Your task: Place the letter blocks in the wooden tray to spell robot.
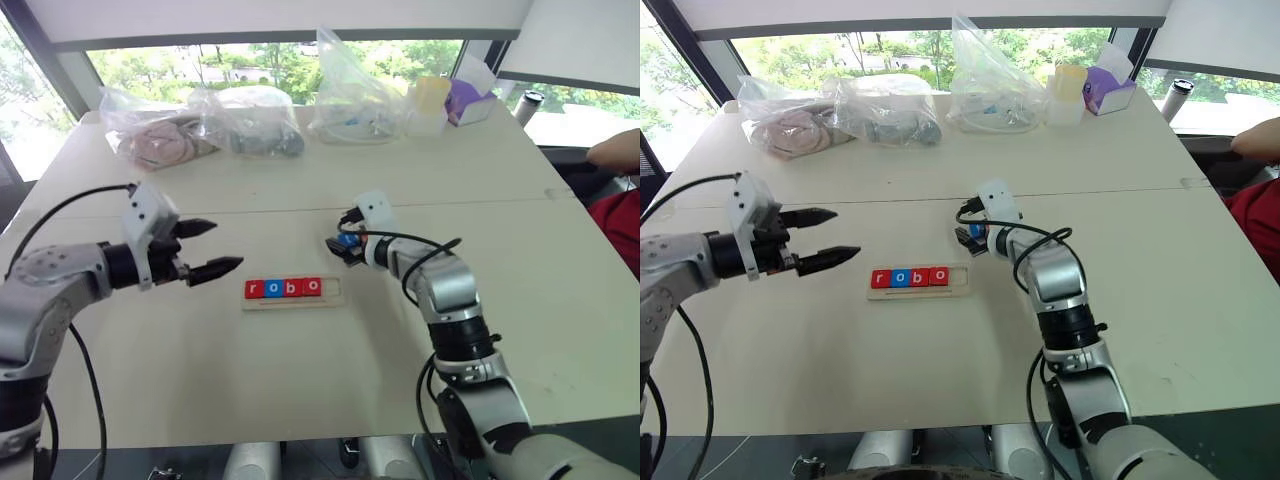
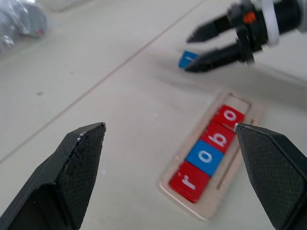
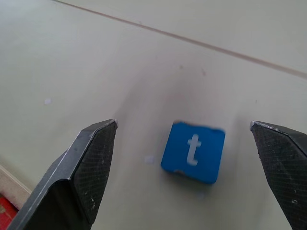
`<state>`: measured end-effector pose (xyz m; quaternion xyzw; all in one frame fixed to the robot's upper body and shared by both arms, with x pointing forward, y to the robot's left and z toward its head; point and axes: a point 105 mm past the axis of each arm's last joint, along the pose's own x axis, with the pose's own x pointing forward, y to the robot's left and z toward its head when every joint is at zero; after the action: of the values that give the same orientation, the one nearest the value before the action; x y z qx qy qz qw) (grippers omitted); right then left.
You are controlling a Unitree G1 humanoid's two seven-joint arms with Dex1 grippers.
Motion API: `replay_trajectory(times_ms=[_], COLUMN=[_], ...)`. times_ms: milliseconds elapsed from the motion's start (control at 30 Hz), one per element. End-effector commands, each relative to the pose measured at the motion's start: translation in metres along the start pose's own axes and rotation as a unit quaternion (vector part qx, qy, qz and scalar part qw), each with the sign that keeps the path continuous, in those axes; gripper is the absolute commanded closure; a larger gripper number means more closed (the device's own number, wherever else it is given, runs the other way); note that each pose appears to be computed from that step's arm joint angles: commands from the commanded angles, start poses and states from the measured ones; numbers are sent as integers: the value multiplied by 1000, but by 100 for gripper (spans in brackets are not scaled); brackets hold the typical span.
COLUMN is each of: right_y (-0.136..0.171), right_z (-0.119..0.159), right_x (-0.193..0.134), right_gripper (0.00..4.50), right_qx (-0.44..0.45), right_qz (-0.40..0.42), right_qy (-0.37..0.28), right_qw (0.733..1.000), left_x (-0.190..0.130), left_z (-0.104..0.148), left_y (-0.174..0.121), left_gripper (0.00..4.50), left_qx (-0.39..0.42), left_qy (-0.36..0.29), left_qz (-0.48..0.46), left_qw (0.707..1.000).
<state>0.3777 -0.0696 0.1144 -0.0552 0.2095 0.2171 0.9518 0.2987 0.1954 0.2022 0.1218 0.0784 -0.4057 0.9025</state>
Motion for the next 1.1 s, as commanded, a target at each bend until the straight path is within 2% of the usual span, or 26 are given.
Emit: replay_trajectory(times_ms=[33,100,133,200,333,367,500,667,900,1100], right_y=[-2,-1,-2,-1,1,0,-10,-31,-27,-15], right_z=[8,-1,-5,-6,0,0,10,17,-12,-45], right_x=[-4,2,5,7,7,7,-1,-45,-87,-81], right_gripper=[1,1,51,124,325,337,336,336,336,336], right_qx=[7,8,8,5,-2,-5,-7,15,112,149], right_qz=[-34,-47,-53,-56,-49,-50,-74,-126,-147,-138], right_qy=[-19,-10,-6,-8,-15,-15,-33,-58,-1,60], right_qw=[999,999,999,998,999,999,997,990,983,977], left_x=[-1,3,4,5,5,6,10,14,22,37], left_z=[14,12,10,4,1,0,-3,-8,-11,-8], left_y=[4,2,0,-2,-3,-3,-6,-12,-14,-14], left_gripper=[0,0,0,0,0,0,0,0,0,0], left_qx=[8,6,5,3,-1,-2,-5,-12,-14,-9], left_qy=[-25,-25,-23,-16,-13,-13,-12,-9,-7,-7], left_qz=[7,0,-3,-7,-9,-9,-14,-30,-49,-75], left_qw=[1000,1000,1000,1000,1000,1000,1000,999,999,997])
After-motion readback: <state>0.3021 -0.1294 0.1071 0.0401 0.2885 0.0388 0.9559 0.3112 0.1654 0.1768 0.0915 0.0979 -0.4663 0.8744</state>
